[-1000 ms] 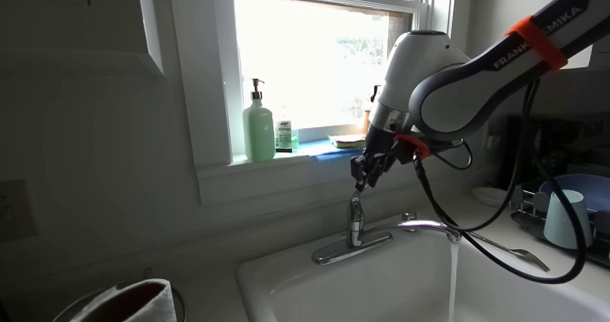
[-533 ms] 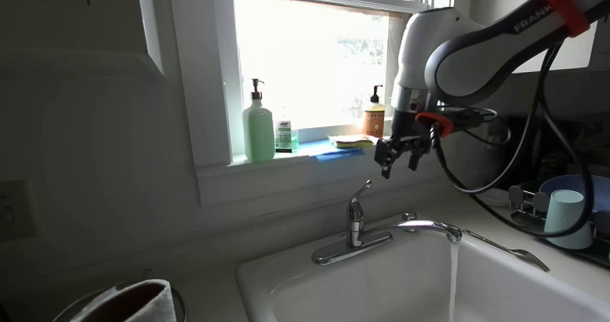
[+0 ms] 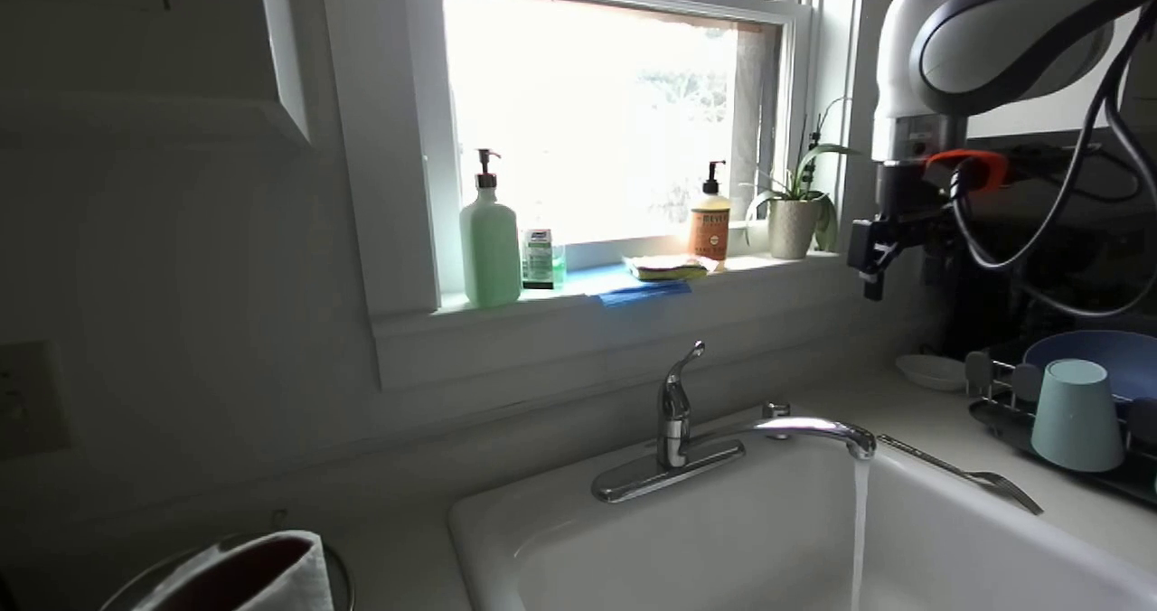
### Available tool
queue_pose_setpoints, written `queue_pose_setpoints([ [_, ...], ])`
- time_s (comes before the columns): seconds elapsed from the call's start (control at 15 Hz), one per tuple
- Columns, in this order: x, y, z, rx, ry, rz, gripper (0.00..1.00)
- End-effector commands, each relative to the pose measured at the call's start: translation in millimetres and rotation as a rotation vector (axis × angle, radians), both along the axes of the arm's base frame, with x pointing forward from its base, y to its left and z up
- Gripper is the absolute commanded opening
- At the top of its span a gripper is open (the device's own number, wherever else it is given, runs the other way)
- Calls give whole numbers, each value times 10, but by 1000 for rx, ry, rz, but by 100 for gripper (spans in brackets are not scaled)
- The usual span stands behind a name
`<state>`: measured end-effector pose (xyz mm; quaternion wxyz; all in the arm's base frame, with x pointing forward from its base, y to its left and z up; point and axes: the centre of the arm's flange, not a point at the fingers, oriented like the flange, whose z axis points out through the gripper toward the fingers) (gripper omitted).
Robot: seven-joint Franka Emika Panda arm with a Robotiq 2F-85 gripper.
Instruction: Open the tap, pick up the blue bowl and fetch some water in the blue bowl, put the blue bowl on the kitchen counter
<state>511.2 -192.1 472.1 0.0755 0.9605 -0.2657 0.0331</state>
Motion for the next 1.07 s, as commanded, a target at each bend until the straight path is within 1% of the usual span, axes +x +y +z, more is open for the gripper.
queue_pose_setpoints([
  [0.0, -553, -509, -45, 90, 37, 34, 100],
  [0.13, -791, -837, -134, 97, 40, 34, 100],
  [0.27, -1055, -1147, -224, 96, 48, 8, 100],
  [0.33, -1193, -1297, -262, 93, 56, -13, 100],
  [0.47, -1428, -1572, -361, 122, 85, -63, 100],
  [0.53, -1492, -1657, -398, 161, 84, -125, 100],
  [0.6, -1340, -1554, -351, 117, 87, -83, 100],
  [0.73, -1492, -1684, -401, 133, 91, -122, 100],
  [0.87, -1494, -1684, -403, 135, 90, -124, 100],
  [0.93, -1497, -1728, -421, 106, 130, -98, 100],
  [1.0, -1530, -1793, -427, 73, 151, -81, 100],
])
